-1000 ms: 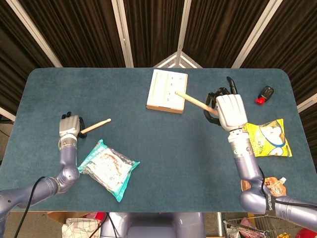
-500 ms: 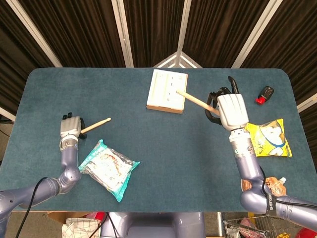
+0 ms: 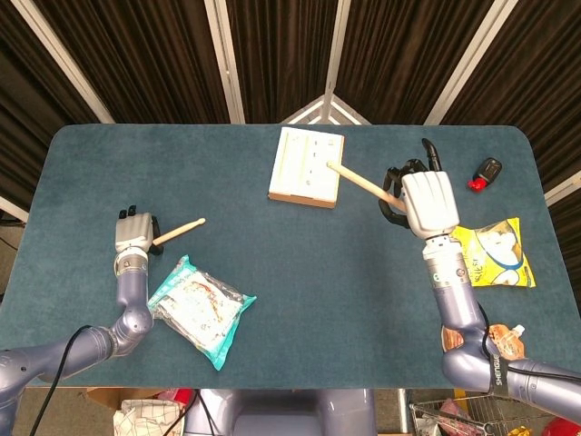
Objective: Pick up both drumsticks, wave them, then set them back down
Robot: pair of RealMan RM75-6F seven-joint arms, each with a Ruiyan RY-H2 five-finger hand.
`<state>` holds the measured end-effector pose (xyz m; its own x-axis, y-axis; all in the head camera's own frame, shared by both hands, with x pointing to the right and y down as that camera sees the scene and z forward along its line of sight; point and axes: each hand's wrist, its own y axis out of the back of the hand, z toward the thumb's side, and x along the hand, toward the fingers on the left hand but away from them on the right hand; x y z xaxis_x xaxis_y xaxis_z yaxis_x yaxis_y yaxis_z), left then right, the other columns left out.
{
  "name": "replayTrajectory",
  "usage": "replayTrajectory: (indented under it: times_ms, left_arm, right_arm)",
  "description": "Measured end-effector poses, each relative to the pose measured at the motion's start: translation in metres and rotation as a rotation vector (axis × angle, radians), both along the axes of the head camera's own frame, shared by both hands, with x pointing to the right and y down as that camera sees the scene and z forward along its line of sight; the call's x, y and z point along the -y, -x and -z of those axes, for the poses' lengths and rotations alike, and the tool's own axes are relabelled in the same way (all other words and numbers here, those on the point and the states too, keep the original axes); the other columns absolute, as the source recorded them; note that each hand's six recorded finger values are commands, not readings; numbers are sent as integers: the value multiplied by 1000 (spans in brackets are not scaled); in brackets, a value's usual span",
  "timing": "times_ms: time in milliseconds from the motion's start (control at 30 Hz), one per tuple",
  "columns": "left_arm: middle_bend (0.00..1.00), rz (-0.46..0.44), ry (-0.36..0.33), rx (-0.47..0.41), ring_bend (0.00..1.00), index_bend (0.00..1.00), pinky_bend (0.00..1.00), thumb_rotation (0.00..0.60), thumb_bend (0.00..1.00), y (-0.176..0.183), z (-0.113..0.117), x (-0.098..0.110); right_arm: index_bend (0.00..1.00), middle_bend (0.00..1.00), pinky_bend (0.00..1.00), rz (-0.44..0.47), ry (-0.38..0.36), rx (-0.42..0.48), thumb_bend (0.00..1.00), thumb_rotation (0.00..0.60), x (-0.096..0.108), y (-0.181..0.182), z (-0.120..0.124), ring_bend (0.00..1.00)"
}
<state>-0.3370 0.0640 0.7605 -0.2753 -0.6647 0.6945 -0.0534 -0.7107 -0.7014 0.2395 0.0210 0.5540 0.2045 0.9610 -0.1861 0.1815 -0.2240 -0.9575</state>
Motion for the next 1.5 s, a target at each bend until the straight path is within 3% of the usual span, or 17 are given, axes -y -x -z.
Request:
replayTrajectory:
  times_ms: [1500]
  left_arm:
    - [586, -51, -1, 65, 47, 573, 0, 600, 387, -12, 1, -2]
  right_arm:
    - [840, 655, 0, -7, 2, -21, 398, 600, -2, -5, -2, 371]
